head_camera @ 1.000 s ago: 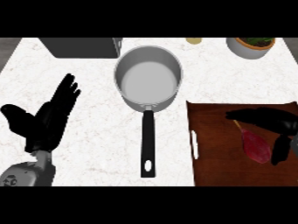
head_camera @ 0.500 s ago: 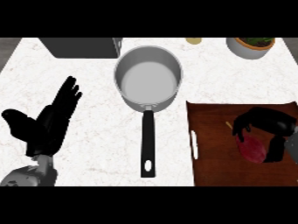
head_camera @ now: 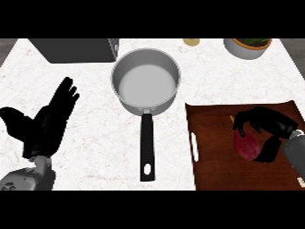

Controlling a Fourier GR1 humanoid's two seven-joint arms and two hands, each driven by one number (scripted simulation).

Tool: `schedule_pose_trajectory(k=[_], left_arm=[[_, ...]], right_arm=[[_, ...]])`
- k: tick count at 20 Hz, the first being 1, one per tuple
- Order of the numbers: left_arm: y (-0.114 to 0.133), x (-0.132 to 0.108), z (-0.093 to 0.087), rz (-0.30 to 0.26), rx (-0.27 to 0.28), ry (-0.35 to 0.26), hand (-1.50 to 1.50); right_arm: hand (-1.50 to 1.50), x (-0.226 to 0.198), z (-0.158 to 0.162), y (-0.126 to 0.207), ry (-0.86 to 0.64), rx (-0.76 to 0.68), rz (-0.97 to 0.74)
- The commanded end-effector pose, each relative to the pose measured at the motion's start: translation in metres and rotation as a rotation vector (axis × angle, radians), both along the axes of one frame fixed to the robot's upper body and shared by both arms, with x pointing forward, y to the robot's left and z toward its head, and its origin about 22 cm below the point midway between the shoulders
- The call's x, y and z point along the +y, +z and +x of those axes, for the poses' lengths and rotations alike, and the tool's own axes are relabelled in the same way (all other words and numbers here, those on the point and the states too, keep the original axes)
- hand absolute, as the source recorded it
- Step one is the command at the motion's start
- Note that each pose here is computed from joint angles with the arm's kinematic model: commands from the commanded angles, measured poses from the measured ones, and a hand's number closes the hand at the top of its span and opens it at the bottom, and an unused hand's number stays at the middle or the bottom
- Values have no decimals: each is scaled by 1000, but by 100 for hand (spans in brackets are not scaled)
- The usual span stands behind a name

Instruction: Pick the pear from the tray and place it in the pot

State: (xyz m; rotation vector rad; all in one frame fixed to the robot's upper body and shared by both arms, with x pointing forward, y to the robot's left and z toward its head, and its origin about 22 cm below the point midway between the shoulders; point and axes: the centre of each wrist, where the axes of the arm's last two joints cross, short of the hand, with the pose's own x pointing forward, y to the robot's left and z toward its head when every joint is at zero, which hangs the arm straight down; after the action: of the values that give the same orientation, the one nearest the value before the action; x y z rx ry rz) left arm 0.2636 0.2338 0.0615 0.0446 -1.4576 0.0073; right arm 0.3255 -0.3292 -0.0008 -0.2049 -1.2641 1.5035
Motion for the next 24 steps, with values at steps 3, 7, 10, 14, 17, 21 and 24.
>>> schedule_pose_trajectory(k=[3,7,10,14,17,21,24], left_arm=[[-8,15,-6,6,37,80,0],[-9,21,-8,11,42,108,0],[-14,23,-13,16,58,104,0],[-13,26,-14,17,47,102,0],[-11,15,-11,10,35,88,0],[-10,19,-10,11,38,87,0],[-10,9,-8,3,31,41,0]], right_arm=[[150,-9,-22,-28,-533,-8,-132],[150,16,-15,-13,-733,-206,-160],[150,56,-4,13,-794,-333,-99],[150,104,-10,47,-823,-467,-25],[150,148,-16,85,-811,-601,36],[150,195,-42,148,-769,-737,133],[150,232,-71,184,-779,-791,174]])
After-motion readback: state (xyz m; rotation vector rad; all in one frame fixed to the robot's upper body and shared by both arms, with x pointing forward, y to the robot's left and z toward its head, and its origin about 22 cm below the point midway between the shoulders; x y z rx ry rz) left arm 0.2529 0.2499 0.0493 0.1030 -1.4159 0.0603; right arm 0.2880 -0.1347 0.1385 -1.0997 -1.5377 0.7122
